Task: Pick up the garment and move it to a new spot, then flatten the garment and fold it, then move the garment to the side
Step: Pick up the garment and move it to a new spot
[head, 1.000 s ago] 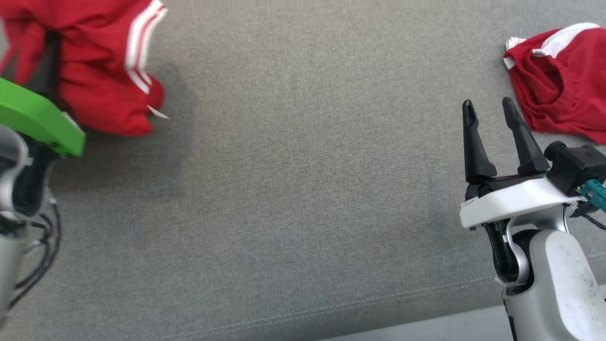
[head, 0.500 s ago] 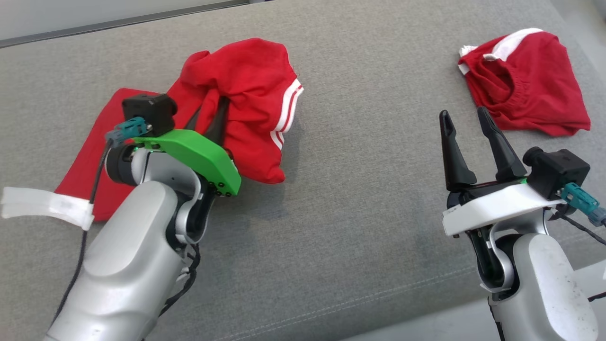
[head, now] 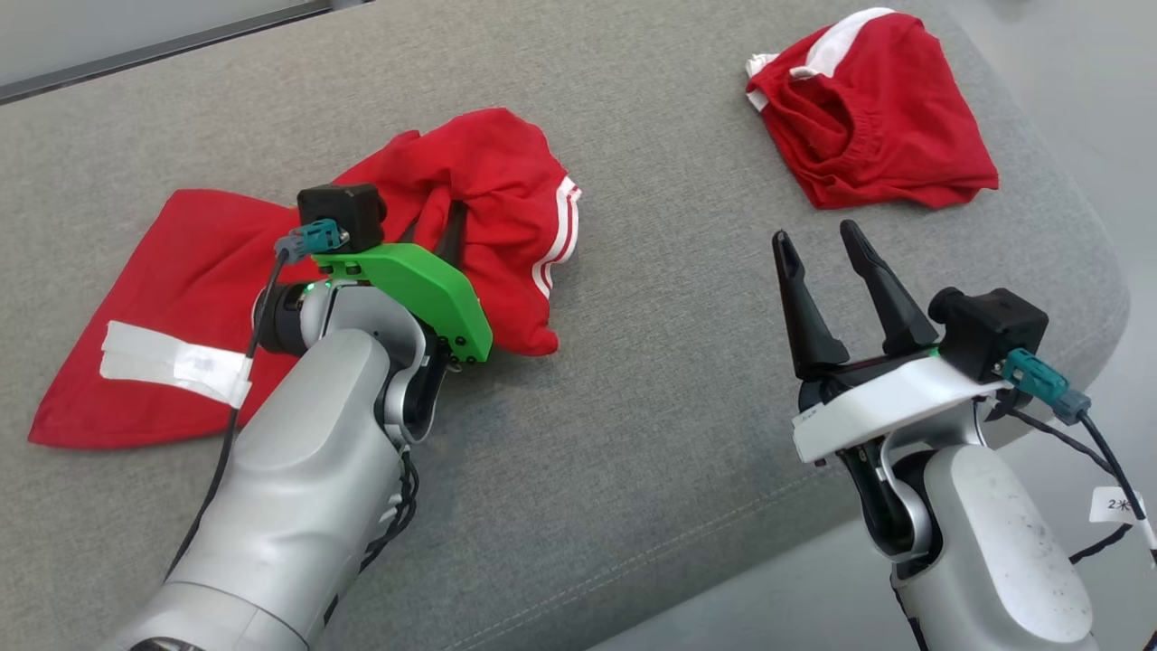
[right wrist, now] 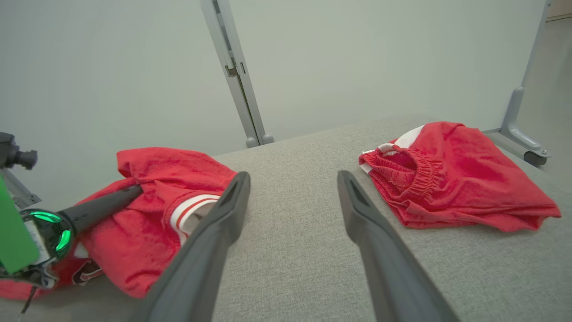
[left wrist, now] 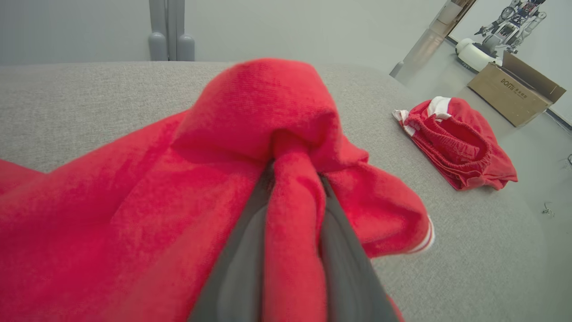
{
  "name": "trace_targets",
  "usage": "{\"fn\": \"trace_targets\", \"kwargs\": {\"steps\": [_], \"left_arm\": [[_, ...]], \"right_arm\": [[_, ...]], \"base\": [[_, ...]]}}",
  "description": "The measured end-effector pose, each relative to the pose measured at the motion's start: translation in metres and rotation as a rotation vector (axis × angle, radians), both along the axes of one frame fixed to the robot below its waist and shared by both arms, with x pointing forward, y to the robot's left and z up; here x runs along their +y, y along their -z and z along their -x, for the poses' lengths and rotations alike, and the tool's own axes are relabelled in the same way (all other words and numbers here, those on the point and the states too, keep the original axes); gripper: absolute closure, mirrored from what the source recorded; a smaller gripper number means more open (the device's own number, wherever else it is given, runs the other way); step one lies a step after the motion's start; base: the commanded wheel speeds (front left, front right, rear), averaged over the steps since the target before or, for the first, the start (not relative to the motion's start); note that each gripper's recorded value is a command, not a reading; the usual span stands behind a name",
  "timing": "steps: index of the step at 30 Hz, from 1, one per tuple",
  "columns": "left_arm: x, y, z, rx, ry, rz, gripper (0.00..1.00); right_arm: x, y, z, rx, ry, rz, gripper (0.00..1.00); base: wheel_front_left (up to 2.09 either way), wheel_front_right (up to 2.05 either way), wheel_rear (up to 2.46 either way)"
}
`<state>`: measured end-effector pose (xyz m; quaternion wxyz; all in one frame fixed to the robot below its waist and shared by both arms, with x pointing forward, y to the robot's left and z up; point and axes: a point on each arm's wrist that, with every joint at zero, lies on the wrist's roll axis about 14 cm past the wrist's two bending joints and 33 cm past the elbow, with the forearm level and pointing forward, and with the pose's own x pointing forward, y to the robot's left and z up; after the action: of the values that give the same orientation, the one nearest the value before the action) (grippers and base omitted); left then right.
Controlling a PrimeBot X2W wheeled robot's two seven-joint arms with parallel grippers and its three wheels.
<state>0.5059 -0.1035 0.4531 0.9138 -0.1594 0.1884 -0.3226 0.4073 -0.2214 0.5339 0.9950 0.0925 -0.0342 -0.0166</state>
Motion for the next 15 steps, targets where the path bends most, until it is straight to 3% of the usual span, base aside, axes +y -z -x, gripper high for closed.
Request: {"fn": "trace_targets", "kwargs": {"steps": [1, 7, 15], "left_arm": [[-0.004, 0.0, 0.0, -0.004, 0.008, -0.001, 0.0], [-0.017, -0.011, 0.001, -0.044, 0.047, 0.021, 0.0], [0.001, -0.028, 0.006, -0.115, 0.033, 0.033, 0.0]], "right_arm": [[-0.001, 0.001, 0.001, 0.004, 0.002, -0.001, 0.0], [0.005, 0.011, 0.003, 0.033, -0.013, -0.008, 0.0], [0.041, 0.028, -0.004, 0.088, -0.119, 0.0, 0.0]], "base": [[0.0, 0.0, 0.0], [0.0, 0.0, 0.0], [0.0, 0.0, 0.0]]}}
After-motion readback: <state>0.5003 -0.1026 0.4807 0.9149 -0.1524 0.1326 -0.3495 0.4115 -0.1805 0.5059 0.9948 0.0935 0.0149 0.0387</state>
